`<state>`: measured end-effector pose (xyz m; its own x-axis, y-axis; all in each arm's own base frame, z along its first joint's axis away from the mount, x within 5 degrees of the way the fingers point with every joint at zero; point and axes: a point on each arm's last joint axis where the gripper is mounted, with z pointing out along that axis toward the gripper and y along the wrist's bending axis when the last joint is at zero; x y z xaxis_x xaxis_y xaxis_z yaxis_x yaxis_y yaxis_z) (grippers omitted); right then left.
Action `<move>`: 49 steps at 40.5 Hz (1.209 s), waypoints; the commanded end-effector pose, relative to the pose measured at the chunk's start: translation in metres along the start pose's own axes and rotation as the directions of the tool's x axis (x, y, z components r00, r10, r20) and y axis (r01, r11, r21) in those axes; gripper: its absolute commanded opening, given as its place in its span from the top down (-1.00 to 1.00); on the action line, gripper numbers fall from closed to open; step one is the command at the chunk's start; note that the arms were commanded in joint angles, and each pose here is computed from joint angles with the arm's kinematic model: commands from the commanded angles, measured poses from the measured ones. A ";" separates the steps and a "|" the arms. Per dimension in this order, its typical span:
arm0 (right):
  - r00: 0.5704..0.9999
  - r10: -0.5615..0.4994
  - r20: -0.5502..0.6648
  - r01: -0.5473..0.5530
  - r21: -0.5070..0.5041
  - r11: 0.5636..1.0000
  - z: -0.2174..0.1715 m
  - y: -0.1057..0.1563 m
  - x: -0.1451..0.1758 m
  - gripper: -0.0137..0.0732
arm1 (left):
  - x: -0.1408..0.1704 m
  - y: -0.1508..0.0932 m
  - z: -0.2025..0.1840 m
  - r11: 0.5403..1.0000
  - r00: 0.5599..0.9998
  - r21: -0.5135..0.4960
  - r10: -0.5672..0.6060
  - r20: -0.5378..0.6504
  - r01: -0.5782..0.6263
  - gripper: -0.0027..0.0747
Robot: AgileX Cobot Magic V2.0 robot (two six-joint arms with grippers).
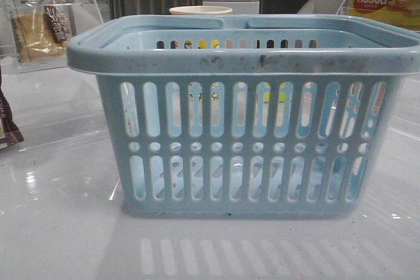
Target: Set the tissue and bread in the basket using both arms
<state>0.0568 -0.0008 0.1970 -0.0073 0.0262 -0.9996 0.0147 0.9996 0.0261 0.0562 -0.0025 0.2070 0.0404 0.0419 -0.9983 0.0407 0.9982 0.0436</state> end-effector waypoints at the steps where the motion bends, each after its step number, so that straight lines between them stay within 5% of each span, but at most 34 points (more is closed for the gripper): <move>1: 0.994 -0.015 0.111 0.015 0.006 1.000 -0.002 0.000 -0.011 0.56 | -0.007 0.000 -0.002 1.000 0.995 -0.001 -0.018 0.095 0.018 0.68; 37: 0.991 -0.016 0.135 0.015 0.006 1.000 -0.003 0.000 -0.013 0.56 | -0.011 0.001 -0.002 1.000 0.989 -0.006 -0.018 0.147 0.019 0.68; 49: 0.970 -0.009 0.245 0.009 0.003 1.000 -0.015 0.001 -0.063 0.56 | -0.068 0.004 -0.015 1.000 0.932 -0.016 -0.016 0.362 0.023 0.68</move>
<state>0.0527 -0.0007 0.2245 0.0787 0.0249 -0.9966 0.0125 0.9996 0.0260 0.0512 -0.0020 0.2375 0.2074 0.0341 -0.9777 0.0333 0.9986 0.0419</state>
